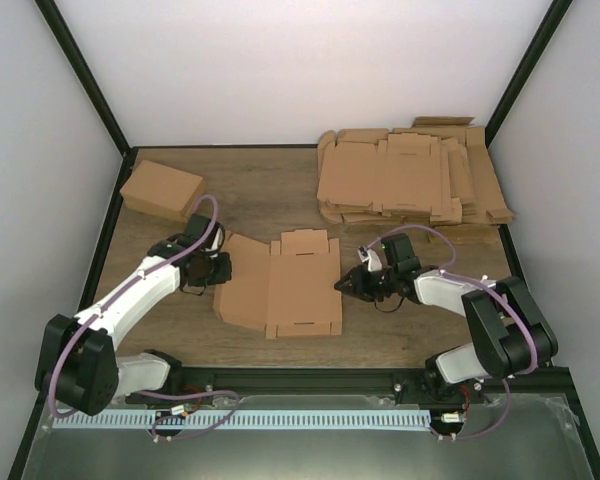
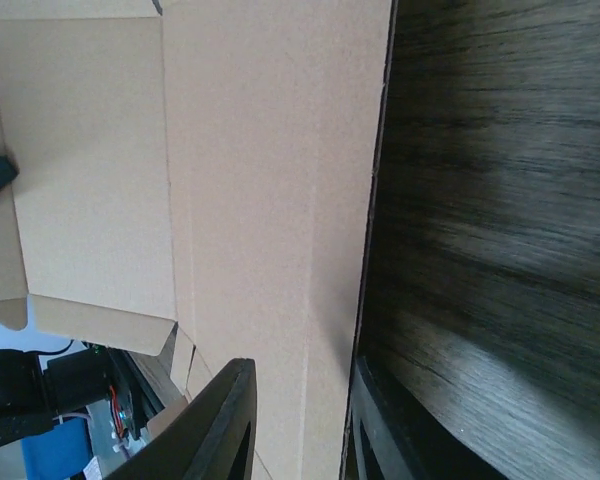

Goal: Fold the paper box

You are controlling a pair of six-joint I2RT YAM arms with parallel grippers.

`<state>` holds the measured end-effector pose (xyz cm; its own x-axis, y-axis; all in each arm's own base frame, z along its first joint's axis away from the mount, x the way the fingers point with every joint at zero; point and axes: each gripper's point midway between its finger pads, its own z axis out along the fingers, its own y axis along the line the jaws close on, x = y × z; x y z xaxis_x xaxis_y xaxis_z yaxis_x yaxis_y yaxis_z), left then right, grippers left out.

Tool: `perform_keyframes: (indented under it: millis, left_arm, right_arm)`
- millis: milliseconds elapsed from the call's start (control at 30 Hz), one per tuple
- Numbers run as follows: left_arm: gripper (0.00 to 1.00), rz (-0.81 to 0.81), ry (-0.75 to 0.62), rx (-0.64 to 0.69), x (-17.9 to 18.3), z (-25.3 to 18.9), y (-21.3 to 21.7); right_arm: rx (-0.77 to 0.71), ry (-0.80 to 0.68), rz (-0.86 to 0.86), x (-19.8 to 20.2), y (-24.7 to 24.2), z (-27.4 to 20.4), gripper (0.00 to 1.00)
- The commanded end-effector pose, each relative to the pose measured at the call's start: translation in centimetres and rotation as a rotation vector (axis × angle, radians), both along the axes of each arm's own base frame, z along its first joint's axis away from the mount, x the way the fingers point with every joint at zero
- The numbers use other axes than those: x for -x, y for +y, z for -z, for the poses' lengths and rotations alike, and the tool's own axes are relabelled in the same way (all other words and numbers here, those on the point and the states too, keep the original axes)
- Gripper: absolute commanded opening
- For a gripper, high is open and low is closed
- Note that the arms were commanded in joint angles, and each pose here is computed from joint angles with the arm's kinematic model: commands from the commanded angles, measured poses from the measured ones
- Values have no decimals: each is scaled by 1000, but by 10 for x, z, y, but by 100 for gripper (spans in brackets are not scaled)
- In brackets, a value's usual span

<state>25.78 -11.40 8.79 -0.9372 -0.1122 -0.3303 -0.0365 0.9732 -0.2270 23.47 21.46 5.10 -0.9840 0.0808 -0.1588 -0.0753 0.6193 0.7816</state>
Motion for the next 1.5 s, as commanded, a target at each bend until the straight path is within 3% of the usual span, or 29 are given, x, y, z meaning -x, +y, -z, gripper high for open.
perform_keyframes:
  millis: [0, 167, 500, 800, 1100, 1467]
  left_arm:
    - [10, 46, 18, 42, 1, 2, -16]
    - [10, 54, 33, 41, 1, 7, -19]
    - [11, 67, 39, 85, -2, 13, -32]
    - [11, 66, 39, 85, -3, 17, -33]
    - [11, 64, 41, 88, -4, 18, -34]
    - [12, 47, 17, 66, -6, 15, -28]
  right_arm:
    - [-54, -27, -74, 8, 12, -16, 29]
    - [-166, -74, -157, 18, 23, -37, 29]
    - [-177, -100, -199, 20, 25, -42, 34]
    - [-62, -69, -168, 13, 16, -13, 40]
    - [-66, -52, -162, 13, 17, -6, 31]
    - [112, -21, -70, 9, -6, 23, 37]
